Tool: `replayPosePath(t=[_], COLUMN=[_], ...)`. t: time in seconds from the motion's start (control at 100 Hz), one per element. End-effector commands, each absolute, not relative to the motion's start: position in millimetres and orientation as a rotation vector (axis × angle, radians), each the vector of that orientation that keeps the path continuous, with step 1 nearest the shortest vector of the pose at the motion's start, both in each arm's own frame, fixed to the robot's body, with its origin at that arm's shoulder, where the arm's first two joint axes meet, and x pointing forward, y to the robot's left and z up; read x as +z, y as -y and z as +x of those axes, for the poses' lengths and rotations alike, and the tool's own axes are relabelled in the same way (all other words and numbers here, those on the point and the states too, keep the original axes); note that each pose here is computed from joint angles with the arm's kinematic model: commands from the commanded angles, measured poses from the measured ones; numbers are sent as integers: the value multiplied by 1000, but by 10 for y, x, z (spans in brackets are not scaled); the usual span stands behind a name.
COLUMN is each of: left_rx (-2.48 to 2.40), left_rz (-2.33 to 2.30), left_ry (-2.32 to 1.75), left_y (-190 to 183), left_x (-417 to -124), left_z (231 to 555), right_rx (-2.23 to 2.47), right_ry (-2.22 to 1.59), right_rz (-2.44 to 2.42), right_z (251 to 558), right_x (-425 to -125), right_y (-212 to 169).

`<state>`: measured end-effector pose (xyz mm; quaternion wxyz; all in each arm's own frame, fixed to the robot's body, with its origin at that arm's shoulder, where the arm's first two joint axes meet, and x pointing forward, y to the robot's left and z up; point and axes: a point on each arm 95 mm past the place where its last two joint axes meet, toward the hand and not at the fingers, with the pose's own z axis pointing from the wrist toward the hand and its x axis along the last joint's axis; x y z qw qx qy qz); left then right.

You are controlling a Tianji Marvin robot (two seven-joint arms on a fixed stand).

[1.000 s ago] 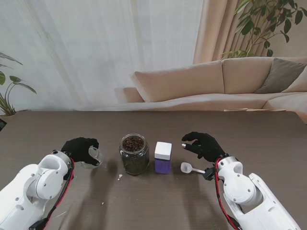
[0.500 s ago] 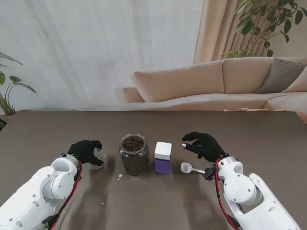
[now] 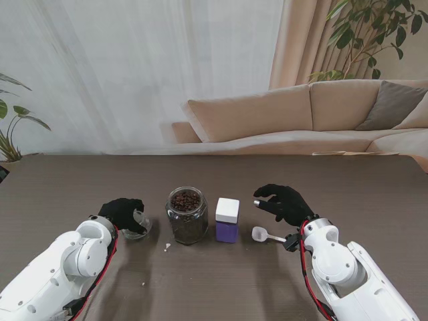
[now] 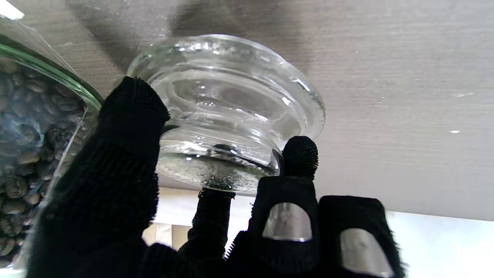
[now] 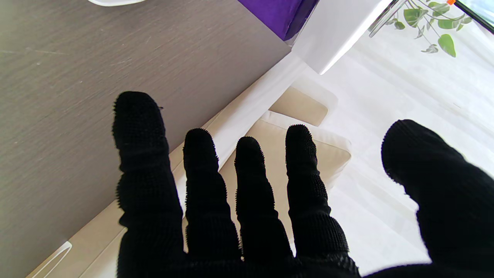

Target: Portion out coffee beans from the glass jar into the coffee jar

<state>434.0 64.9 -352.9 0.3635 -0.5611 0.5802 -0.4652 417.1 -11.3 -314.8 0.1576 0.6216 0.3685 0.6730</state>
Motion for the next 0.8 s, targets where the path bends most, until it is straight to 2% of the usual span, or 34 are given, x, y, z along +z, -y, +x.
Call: replayPosePath(t=[0.0, 0.79], left_rx=[-1191, -1142], left_rz=[-1465, -1388], left_ry=[-1502, -1622], left_y=[-627, -689], left_x=[-3549, -3537], left_z=[4332, 4269], right_rx=[1925, 1929], right_ry=[-1071, -1063], right_rz=[1797, 1812], right_z=[4153, 4153], right_x=[-3176, -3180], right_y=[84, 81])
